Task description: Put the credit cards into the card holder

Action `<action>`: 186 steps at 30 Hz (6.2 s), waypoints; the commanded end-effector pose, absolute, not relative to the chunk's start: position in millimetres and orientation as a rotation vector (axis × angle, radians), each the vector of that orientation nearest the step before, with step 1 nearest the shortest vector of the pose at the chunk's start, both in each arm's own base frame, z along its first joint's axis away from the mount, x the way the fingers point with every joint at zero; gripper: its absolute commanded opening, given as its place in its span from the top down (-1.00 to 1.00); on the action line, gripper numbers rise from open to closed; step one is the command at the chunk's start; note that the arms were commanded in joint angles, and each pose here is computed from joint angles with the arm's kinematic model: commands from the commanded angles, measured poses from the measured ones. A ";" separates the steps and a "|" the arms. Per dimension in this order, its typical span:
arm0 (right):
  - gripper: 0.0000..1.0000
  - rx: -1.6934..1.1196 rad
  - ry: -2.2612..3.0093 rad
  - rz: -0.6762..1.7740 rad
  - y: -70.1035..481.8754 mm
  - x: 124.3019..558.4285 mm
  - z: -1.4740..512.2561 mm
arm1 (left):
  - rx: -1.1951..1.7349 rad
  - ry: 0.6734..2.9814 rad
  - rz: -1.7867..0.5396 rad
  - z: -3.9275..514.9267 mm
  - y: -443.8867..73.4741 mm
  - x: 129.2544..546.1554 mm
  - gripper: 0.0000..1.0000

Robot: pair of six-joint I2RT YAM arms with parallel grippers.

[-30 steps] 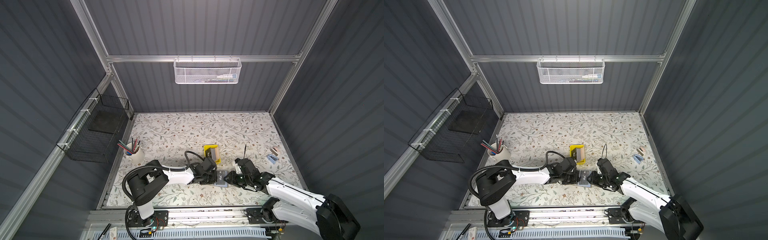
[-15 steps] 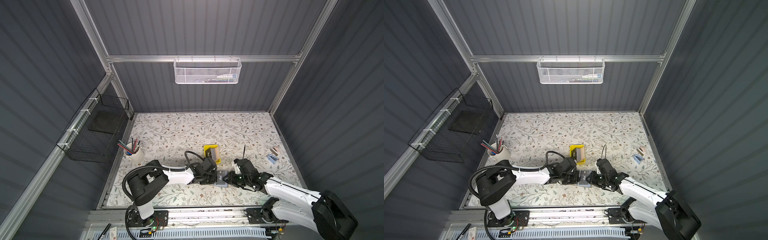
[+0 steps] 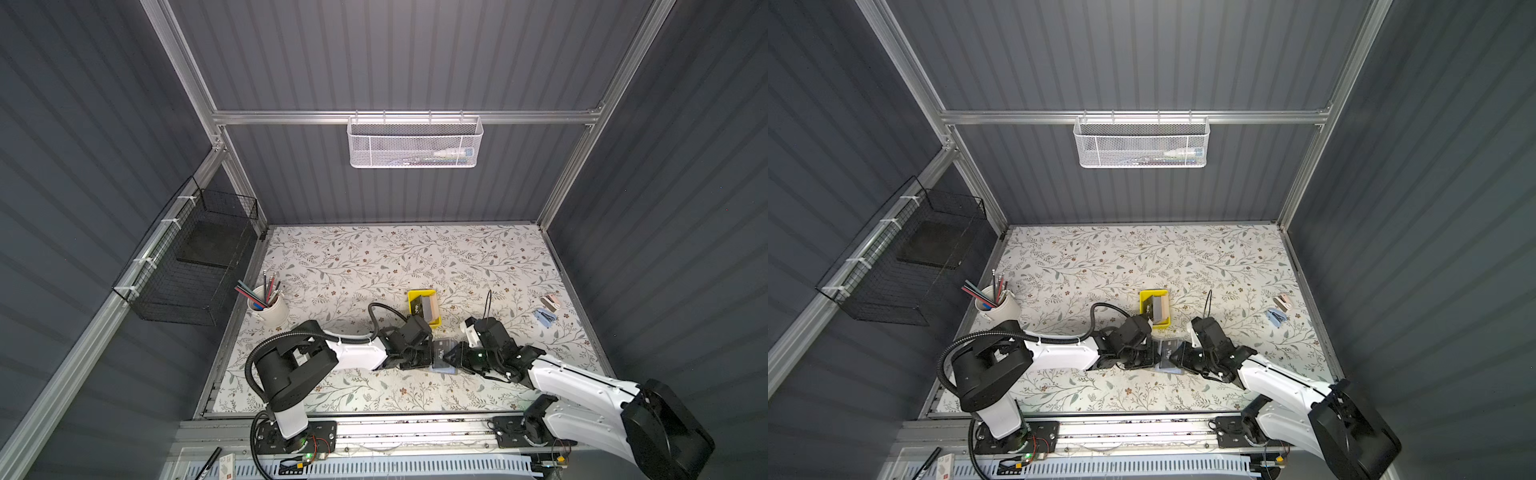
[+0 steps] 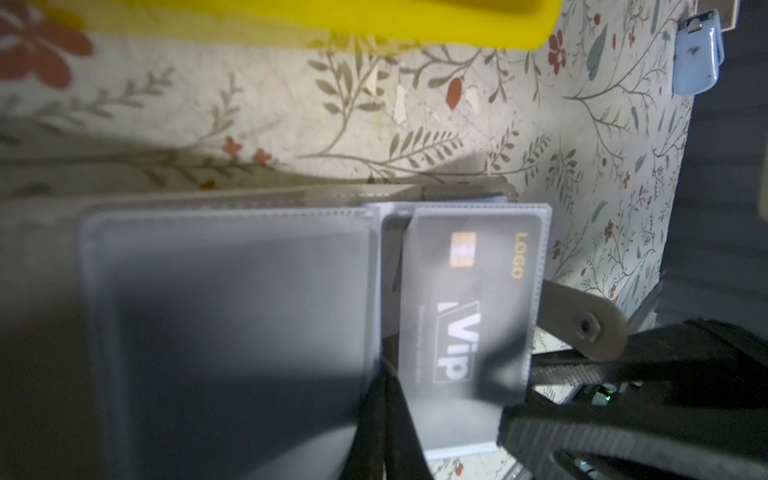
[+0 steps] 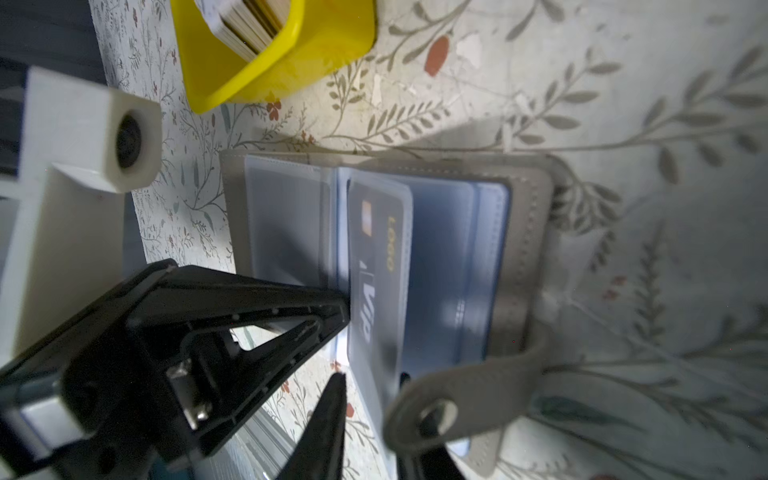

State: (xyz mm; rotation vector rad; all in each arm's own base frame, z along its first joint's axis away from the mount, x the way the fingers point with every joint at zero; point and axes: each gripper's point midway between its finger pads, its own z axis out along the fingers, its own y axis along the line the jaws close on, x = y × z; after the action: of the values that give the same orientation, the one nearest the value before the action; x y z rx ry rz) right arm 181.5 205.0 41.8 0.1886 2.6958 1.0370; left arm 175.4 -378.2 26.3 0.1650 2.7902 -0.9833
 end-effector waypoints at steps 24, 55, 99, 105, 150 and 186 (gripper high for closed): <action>0.58 0.110 2.701 0.921 213.4 193.7 51.9 | 0.086 2.520 -1.159 108.5 -328.6 209.2 0.46; 0.34 -0.002 2.692 0.733 258.9 224.6 84.4 | 0.161 2.505 -1.152 105.0 -281.1 200.1 -0.18; 0.02 -0.026 2.534 0.653 182.2 217.9 105.2 | 0.124 2.700 -1.109 34.6 -322.8 148.7 0.61; -0.02 -0.016 2.539 0.664 181.2 215.5 106.6 | 0.141 2.709 -1.027 37.7 -316.6 152.2 0.42; 0.00 0.046 2.608 0.634 176.7 210.1 79.7 | -0.013 2.749 -1.233 22.7 -320.5 169.2 0.70; -0.01 0.046 2.639 0.676 186.2 210.4 75.0 | 0.202 2.909 -0.977 23.2 -291.4 194.5 0.63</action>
State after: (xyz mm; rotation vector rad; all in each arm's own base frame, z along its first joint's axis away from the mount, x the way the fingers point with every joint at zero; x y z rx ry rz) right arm 211.5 186.1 76.4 0.0403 2.6309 0.6722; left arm 195.9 -293.8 24.5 0.1528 2.8735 -1.0017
